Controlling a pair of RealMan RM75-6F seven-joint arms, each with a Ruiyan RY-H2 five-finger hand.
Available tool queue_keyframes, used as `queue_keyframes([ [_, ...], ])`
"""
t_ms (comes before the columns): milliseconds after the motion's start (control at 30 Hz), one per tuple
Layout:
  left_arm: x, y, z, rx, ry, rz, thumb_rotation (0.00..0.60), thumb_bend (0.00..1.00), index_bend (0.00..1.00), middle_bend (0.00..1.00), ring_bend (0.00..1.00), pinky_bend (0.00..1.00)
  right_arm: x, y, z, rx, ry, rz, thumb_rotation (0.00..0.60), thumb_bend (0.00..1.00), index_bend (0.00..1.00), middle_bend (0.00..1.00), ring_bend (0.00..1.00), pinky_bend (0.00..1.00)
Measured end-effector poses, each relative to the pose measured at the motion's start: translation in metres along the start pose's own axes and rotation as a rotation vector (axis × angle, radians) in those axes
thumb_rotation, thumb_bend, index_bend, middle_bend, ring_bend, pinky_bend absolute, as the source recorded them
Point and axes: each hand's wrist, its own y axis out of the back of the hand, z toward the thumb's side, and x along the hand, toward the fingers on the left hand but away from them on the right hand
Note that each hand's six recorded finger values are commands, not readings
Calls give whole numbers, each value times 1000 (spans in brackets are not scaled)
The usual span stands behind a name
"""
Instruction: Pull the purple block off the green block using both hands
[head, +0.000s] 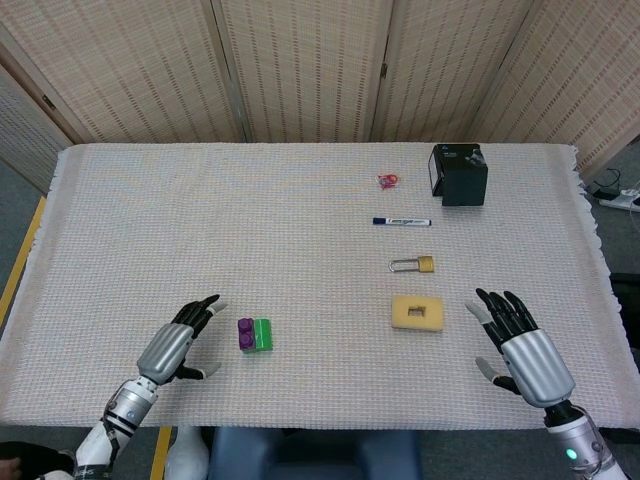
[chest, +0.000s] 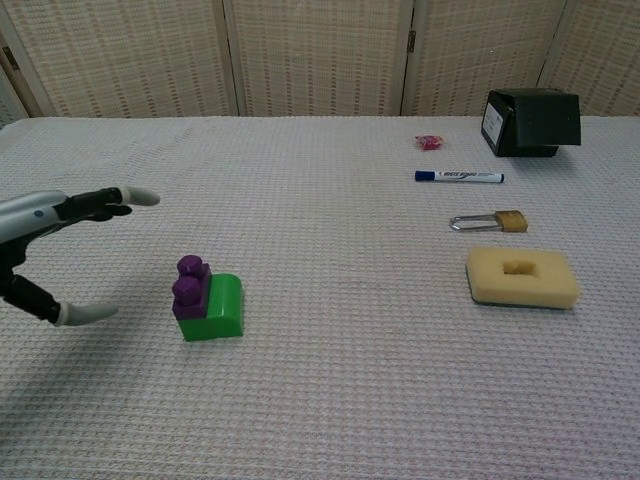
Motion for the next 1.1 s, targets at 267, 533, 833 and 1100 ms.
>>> queue_keyframes([
  [267,22,-24,8,-39,2,-48,600,312,146,0,0,0,0,2,-2,-7,-2,-7,600,366,0,0,0,0],
  [533,36,-32,13,-24,39,-45,600,314,167,0,0,3,-1,2,-4,-31,12,-3,600,366,0,0,0,0],
  [833,49,-27,3,-73,126,27,600,316,237,0,0,27,-4,4,-9,-33,-8,-7,600,366,0,0,0,0],
  [1100,52,-32,-2,-81,159,10,600,316,247,0,0,21,-5,5,-11,-20,-20,-36,600,366,0,0,0,0],
])
